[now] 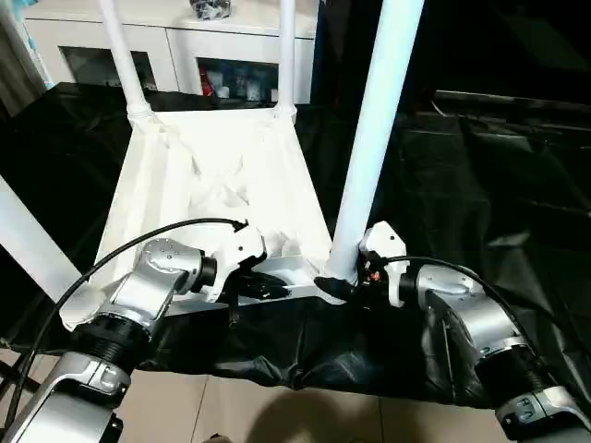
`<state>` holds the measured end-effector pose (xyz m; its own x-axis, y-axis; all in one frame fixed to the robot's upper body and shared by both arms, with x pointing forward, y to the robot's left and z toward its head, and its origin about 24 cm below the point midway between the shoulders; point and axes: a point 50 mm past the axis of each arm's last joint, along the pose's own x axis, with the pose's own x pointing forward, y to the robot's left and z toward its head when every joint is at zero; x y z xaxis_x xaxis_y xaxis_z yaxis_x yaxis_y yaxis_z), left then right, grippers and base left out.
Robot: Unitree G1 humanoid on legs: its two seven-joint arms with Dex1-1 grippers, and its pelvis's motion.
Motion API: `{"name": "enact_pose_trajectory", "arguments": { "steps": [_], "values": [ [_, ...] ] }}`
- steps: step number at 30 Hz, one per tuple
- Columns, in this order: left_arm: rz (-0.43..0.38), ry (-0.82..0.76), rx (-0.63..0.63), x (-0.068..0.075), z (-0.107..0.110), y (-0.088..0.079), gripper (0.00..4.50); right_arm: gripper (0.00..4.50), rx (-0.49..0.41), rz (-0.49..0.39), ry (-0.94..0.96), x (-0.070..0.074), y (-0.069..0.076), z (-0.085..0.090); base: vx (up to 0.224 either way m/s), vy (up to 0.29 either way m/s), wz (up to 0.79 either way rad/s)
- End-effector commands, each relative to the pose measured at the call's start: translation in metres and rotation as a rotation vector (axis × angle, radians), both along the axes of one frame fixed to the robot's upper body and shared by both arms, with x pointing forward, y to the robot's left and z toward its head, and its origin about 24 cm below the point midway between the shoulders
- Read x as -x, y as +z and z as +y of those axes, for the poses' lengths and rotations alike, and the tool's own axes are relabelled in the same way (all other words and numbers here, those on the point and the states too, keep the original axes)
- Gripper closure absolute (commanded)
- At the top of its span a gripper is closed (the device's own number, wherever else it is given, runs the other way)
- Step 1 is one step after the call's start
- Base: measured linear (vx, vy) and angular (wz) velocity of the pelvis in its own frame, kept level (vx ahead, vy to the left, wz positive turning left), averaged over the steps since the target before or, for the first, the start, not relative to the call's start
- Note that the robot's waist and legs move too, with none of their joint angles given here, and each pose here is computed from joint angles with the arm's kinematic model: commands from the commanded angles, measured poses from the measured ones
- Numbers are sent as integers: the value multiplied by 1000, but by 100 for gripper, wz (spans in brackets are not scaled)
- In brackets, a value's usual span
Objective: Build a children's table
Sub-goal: Rotate leg to tighten
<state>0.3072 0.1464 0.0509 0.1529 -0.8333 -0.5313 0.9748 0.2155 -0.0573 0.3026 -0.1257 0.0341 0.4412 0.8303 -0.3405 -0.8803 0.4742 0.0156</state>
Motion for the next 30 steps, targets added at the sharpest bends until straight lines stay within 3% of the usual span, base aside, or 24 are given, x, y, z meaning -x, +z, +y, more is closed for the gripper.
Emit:
{"name": "enact_pose_trajectory", "arguments": {
  "steps": [1, 6, 9, 12, 14, 16, 20, 24, 25, 28, 30],
  "values": [
    [40, -31, 3, 7, -2, -6, 450, 160, 31, 14, -41, -5, -2, -6, 0, 0, 0],
    [9, 4, 3, 2, -3, -3, 450, 175, 9, 22, -53, -5, -4, -2, 0, 0, 0],
    [-71, 136, -17, -11, -23, -5, 450, 176, -17, -4, -239, -10, -11, 4, 0, 0, 0],
    [-93, 167, 1, -14, -36, -5, 450, 177, -27, 1, -315, -11, -16, 9, 0, 0, 0],
    [-138, 192, 14, -17, -57, -3, 450, 177, -39, 24, -441, -11, -24, 22, 0, 0, 0],
    [-149, 194, 15, -17, -62, -3, 450, 177, -41, 34, -474, -11, -26, 26, 0, 0, 0],
    [-201, 170, 39, -15, -88, 0, 450, 177, -80, 49, -518, -9, -27, 59, 0, 0, 0],
    [-213, 131, 51, -12, -88, 0, 450, 177, -106, 16, -497, -11, -22, 64, 0, 0, 0],
    [-212, 125, 52, -12, -88, -1, 450, 122, -111, 15, -496, -11, -21, 64, 0, 0, 0],
    [-205, 79, 40, -9, -75, -3, 450, 108, -136, 11, -444, -12, -16, 55, 0, 0, 0],
    [-183, 48, 54, -7, -64, -3, 450, 79, -97, -29, -370, -11, -12, 44, 0, 0, 0]
  ]
}}
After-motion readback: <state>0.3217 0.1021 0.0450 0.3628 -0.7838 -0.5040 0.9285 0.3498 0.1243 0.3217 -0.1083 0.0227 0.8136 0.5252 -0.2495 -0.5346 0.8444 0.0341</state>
